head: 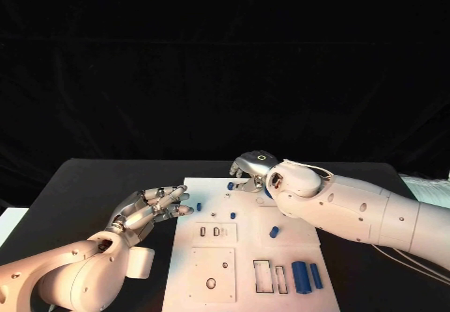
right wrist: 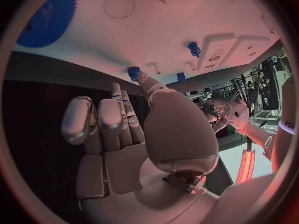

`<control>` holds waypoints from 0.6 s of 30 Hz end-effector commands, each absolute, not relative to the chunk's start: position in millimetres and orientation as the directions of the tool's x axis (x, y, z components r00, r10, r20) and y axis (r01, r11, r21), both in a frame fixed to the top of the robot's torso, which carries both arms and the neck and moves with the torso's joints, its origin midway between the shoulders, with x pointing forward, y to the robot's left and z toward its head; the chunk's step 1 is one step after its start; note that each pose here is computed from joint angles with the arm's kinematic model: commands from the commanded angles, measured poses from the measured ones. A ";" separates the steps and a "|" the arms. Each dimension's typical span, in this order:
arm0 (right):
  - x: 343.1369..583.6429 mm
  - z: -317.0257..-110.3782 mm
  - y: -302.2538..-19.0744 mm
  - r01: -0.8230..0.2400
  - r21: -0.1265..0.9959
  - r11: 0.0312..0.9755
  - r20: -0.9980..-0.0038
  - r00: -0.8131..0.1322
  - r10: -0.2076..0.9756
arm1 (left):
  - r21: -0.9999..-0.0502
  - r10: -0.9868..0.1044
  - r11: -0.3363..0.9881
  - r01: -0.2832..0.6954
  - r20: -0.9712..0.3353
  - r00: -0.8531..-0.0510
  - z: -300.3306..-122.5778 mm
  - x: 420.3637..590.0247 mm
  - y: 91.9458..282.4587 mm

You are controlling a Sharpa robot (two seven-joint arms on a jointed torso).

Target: Assemble the parts on the task board

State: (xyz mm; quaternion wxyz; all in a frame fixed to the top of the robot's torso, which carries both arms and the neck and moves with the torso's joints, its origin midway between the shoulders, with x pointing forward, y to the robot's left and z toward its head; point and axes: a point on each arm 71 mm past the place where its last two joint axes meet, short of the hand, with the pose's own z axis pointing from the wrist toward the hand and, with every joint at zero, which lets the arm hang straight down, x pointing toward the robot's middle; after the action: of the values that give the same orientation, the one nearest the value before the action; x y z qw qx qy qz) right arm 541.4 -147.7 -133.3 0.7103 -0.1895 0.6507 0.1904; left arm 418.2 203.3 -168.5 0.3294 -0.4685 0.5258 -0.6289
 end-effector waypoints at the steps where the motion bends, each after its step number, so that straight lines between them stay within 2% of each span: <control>1: 535.2 -127.8 -159.2 -0.508 0.004 0.861 -0.992 0.103 0.066 | -0.968 -0.900 -0.240 -0.073 0.250 -0.356 -166.6 417.5 202.9; 5: 527.5 -121.3 -184.1 -0.470 0.056 0.881 -0.991 0.078 0.105 | -0.968 -0.901 -0.241 -0.075 0.252 -0.354 -166.3 417.2 203.8; 10: 521.7 -118.7 -222.7 -0.367 0.139 0.920 -0.990 -0.015 0.143 | -0.967 -0.901 -0.242 -0.075 0.253 -0.352 -166.4 417.6 204.5; 18: 521.4 -122.9 -253.2 -0.271 0.181 0.945 -0.982 -0.099 0.160 | -0.967 -0.901 -0.243 -0.077 0.254 -0.353 -166.5 417.7 204.7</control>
State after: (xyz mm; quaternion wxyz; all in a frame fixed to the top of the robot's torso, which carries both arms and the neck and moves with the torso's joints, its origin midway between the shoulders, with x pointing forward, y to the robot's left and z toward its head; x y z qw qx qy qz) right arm 520.6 -250.4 -117.5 0.6979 -0.0672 0.6937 0.1648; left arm 418.1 206.2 -168.0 0.3312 -0.4705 0.5247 -0.6275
